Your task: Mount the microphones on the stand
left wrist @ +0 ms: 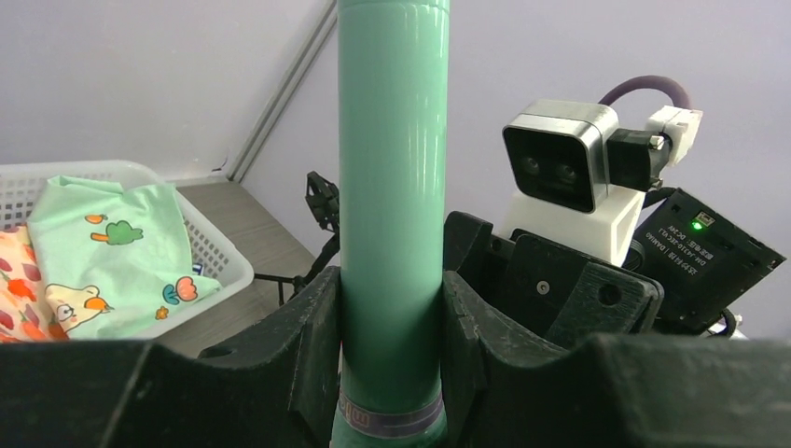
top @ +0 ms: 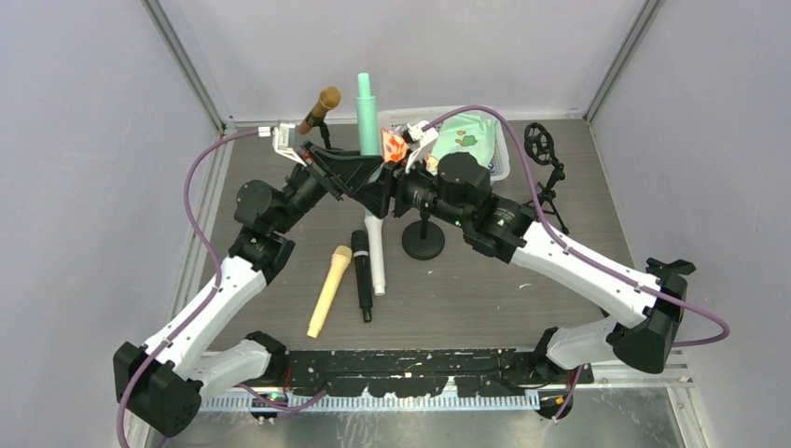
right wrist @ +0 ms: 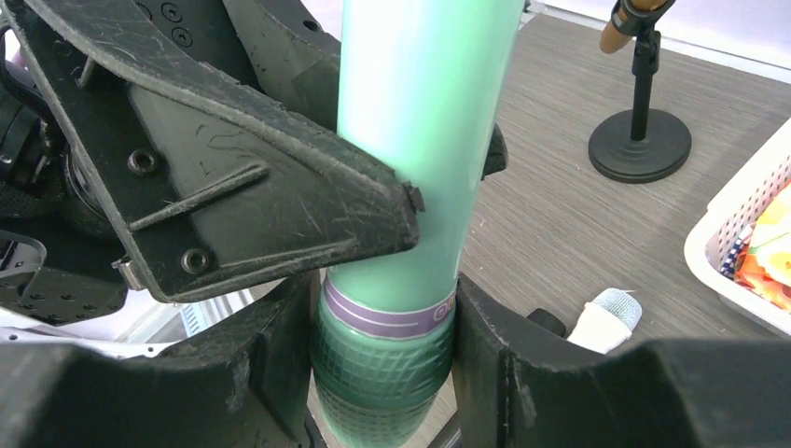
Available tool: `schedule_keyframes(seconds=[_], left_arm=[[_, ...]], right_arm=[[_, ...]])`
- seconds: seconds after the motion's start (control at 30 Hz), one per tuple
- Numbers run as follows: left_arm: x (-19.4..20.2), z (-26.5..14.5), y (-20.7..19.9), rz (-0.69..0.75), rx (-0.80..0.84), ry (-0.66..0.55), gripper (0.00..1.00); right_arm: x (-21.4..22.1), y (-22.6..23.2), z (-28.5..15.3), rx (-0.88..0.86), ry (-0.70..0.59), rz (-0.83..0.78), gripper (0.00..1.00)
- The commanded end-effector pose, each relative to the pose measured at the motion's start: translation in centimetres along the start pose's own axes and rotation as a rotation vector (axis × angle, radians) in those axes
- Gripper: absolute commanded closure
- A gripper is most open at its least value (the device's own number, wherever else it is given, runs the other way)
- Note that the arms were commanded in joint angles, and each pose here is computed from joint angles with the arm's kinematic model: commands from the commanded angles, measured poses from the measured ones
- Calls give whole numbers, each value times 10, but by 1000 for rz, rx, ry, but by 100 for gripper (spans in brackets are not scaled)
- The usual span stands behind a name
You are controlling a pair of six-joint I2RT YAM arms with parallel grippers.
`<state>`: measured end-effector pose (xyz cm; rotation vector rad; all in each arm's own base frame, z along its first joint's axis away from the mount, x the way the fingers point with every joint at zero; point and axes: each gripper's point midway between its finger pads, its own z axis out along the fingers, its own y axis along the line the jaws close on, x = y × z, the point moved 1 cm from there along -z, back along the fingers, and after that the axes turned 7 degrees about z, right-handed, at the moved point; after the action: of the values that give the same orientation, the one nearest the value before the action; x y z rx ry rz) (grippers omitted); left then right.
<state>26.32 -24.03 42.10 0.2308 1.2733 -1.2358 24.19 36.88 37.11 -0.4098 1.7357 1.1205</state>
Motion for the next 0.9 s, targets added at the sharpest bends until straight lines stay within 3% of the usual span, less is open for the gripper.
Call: schedule_keyframes(seconds=[0.0, 0.1, 0.23, 0.27, 0.57, 0.73, 0.87], left_arm=[[-20, -6, -28, 41, 78, -34, 74], [-22, -6, -31, 62, 62, 5, 55], [-30, -10, -33, 147, 20, 42, 30], [-33, -12, -34, 162, 8, 55, 28], [-49, -27, -42, 390, -52, 215, 23], [-59, -28, -46, 475, -62, 301, 23], [-51, -15, -37, 415, -94, 426, 28]], right_arm=[[-36, 10, -12, -15, -119, -77, 74], [-44, -5, -24, 62, -148, -194, 98], [-55, -35, -52, 221, -135, -463, 99], [-59, -39, -59, 246, -135, -512, 99], [-47, -96, -117, 483, 126, -990, 99], [-54, -107, -138, 524, 143, -1294, 99], [-54, -110, -143, 517, 151, -1523, 99]])
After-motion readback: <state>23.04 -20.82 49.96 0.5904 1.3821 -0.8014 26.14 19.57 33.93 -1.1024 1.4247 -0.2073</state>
